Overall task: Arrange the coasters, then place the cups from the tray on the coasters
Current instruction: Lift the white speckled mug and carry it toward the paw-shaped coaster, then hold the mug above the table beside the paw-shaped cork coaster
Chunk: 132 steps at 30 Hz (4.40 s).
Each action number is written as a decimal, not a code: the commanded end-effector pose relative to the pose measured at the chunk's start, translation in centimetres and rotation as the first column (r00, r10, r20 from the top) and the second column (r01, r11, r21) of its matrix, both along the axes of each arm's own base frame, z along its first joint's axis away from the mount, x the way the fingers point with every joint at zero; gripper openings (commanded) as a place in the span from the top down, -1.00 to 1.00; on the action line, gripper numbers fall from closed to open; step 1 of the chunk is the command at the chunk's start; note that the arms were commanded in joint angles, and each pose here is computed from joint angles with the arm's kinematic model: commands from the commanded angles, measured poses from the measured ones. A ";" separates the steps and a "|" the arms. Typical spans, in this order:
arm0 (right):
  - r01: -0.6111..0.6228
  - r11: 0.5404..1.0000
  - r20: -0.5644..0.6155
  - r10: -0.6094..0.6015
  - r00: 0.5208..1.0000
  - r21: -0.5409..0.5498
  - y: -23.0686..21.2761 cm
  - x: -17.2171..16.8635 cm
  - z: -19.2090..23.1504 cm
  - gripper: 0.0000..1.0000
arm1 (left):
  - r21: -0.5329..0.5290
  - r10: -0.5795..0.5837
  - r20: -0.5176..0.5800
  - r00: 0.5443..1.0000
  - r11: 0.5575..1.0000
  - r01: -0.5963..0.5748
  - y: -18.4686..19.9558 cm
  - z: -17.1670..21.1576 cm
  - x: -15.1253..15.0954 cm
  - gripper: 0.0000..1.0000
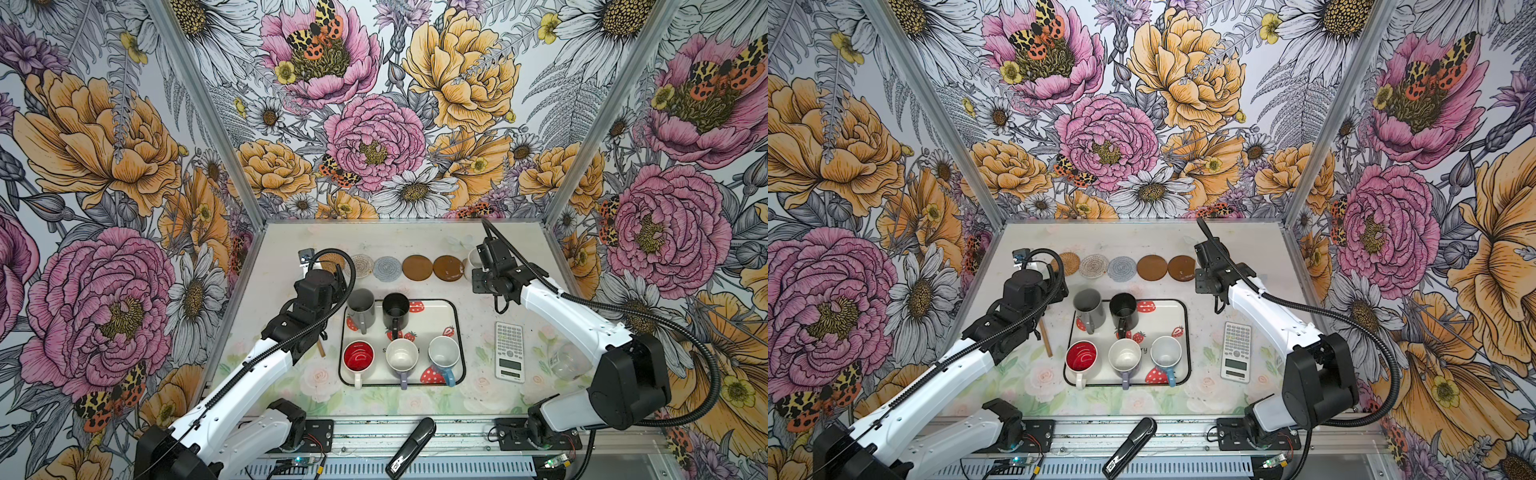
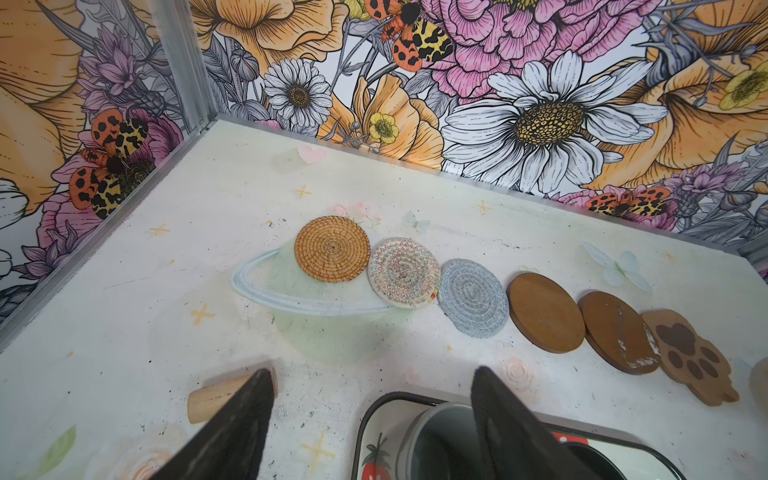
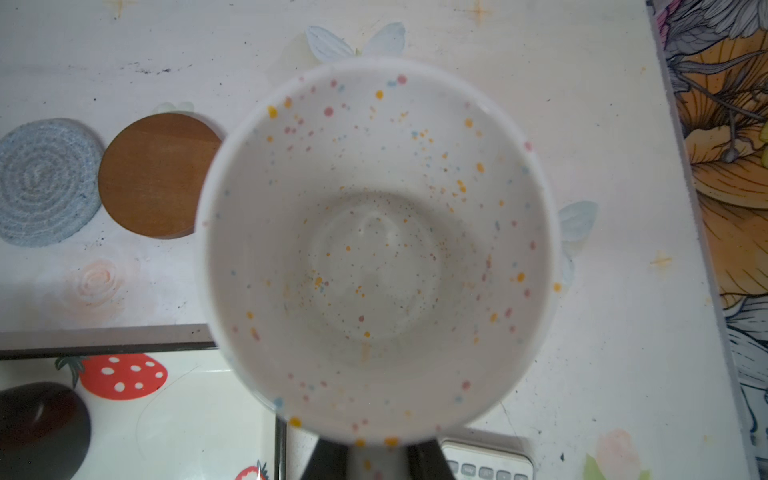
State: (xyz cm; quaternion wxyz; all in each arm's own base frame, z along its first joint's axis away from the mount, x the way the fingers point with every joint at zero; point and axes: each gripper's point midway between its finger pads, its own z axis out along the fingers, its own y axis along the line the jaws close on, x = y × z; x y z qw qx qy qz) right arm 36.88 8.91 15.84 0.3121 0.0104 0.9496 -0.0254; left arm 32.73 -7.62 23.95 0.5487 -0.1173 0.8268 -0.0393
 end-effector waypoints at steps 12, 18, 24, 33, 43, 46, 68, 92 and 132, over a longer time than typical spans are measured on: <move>0.099 0.995 0.174 -0.098 0.980 0.005 -2.9 8.1 2.9 1.00 | -0.002 -0.005 -0.008 1.000 1.000 0.005 0.0 -0.6 0.4 -0.53; 0.115 0.993 0.161 -0.115 0.980 0.008 -3.5 9.3 1.8 1.00 | -0.001 0.000 -0.011 1.000 1.000 0.000 0.1 -0.7 0.4 -0.53; 0.112 0.993 0.150 -0.114 0.982 0.024 -3.4 10.0 1.1 1.00 | 0.001 0.002 -0.013 1.000 1.000 -0.002 0.2 -0.7 0.3 -0.53; 0.109 0.994 0.128 -0.109 0.986 0.010 -3.2 11.0 -0.4 1.00 | 0.003 0.005 -0.017 1.000 1.000 -0.005 0.3 -0.8 0.3 -0.53; 0.105 0.994 0.112 -0.104 0.988 -0.003 -3.2 11.2 -1.4 1.00 | 0.005 0.005 -0.018 1.000 1.000 -0.005 0.3 -0.8 0.3 -0.53; 0.105 0.994 0.112 -0.103 0.988 -0.009 -3.4 11.3 -1.4 1.00 | 0.005 0.008 -0.018 1.000 1.000 -0.008 0.3 -0.8 0.4 -0.53; 0.100 0.995 0.086 -0.100 0.991 0.008 -3.5 11.8 -2.8 1.00 | 0.006 0.002 -0.023 1.000 1.000 -0.001 0.1 -0.9 0.6 -0.53; 0.095 0.995 0.082 -0.097 0.992 0.025 -3.3 12.2 -3.1 1.00 | 0.009 0.003 -0.025 1.000 1.000 -0.002 0.2 -0.9 0.4 -0.53; 0.113 0.993 0.056 -0.114 0.992 0.025 -3.6 11.1 -4.1 0.90 | 0.008 -0.006 -0.028 1.000 1.000 0.006 0.1 -0.8 0.5 -0.53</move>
